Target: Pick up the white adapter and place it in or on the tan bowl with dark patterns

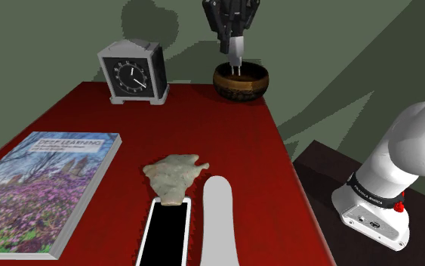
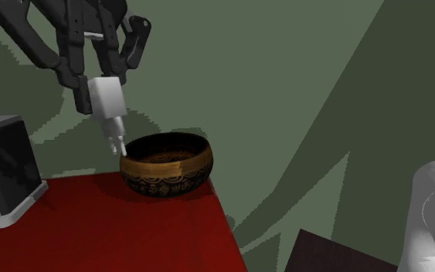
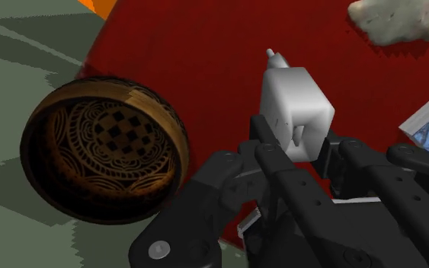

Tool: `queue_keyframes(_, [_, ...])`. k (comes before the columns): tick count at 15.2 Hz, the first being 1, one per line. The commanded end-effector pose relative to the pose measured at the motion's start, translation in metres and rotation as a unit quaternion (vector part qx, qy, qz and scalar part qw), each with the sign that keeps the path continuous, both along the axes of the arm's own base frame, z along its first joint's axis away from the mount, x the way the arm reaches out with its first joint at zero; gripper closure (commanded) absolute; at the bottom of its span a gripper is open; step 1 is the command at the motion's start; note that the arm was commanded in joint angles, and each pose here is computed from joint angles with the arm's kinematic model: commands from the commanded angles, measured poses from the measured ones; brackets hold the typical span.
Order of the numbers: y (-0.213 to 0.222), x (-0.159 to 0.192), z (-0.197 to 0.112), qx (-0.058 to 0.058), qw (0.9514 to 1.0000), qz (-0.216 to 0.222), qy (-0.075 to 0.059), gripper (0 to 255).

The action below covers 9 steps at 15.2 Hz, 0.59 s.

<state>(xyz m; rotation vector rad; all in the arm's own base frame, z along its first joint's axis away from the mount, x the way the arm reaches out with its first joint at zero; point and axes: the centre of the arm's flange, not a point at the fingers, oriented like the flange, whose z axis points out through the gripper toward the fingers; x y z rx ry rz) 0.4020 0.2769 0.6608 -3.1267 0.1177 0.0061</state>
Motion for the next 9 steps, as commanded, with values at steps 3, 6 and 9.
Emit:
queue_keyframes(3, [-0.046,0.021,0.005,0.000,1.0000,0.001,0.000,255])
queue_keyframes(6, [-0.083,0.037,0.008,0.000,1.0000,0.001,0.000,255])
queue_keyframes(9, [-0.119,0.052,0.010,0.000,1.0000,0.001,0.000,255])
